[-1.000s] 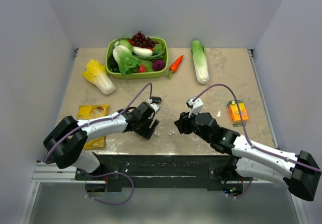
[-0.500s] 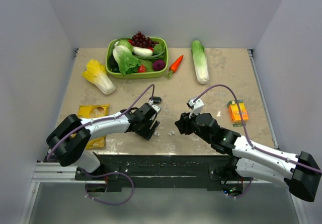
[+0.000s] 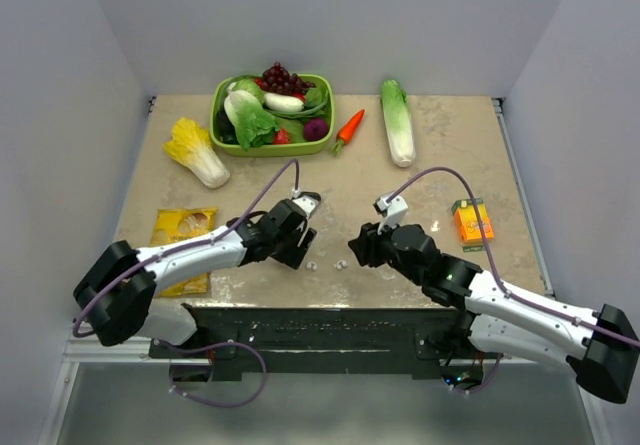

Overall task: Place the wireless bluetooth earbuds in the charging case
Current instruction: Pick up the charging case at the center of the board.

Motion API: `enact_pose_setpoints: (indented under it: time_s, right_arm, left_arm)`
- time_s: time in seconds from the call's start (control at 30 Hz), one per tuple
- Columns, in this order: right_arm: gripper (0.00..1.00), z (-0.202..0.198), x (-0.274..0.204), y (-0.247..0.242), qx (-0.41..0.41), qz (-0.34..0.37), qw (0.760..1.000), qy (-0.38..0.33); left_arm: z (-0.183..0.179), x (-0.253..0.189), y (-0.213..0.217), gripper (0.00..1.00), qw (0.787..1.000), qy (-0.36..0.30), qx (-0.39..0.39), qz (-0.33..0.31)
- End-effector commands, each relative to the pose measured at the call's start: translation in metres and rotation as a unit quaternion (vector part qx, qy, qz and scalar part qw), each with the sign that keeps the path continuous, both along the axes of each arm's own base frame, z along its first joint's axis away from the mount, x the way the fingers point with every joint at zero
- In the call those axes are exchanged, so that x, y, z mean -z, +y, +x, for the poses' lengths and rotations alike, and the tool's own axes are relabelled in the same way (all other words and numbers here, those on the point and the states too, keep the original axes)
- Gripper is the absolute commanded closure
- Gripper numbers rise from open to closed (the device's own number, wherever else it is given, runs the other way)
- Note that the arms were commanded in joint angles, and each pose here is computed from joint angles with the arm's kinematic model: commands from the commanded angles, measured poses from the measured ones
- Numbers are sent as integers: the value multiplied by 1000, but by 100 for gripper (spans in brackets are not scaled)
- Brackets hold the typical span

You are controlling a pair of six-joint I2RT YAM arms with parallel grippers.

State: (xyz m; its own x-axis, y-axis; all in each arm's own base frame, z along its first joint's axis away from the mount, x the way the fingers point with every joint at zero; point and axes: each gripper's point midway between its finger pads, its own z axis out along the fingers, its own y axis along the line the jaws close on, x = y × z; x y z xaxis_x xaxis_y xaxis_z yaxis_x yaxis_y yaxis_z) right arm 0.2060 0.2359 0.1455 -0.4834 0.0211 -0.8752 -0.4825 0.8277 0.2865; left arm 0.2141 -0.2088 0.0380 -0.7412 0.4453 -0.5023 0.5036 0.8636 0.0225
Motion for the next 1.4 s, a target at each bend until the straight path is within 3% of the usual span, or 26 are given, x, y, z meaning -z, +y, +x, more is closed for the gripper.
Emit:
enact_pose_setpoints:
  time_s: [0.0, 0.1, 0.17, 0.37, 0.4, 0.5, 0.57, 0.7, 0.83, 1.37]
  right_arm:
    - [54, 4, -46, 6, 5, 45, 999, -24]
    - [54, 3, -72, 5, 5, 73, 996, -41]
    - [54, 1, -87, 3, 4, 90, 995, -53]
    - [47, 0, -120, -1, 5, 98, 993, -67]
    - [45, -1, -134, -1, -2, 100, 992, -75]
    - [36, -10, -140, 8, -40, 89, 993, -63]
    - [33, -15, -136, 14, -59, 79, 994, -48]
    - [32, -12, -128, 23, -74, 45, 996, -28]
    - [32, -14, -113, 29, -100, 0, 995, -10]
    - [32, -14, -96, 57, -142, 4, 990, 10]
  left_arm:
    - [40, -84, -37, 81, 981, -135, -16, -136]
    - [44, -119, -53, 97, 957, -200, 7, -211]
    - [46, -135, -59, 100, 939, -238, 16, -248]
    - [41, -172, -67, 100, 843, -396, 81, -354]
    - [33, -182, -65, 100, 812, -428, 93, -386]
    - [17, -192, -69, 100, 767, -458, 128, -430]
    - [7, -188, -81, 100, 759, -451, 164, -441]
    - [-13, -199, -90, 100, 720, -486, 215, -446]
    - [-21, -191, -101, 100, 725, -485, 253, -419]
    - [-25, -189, -103, 100, 736, -496, 282, -365]
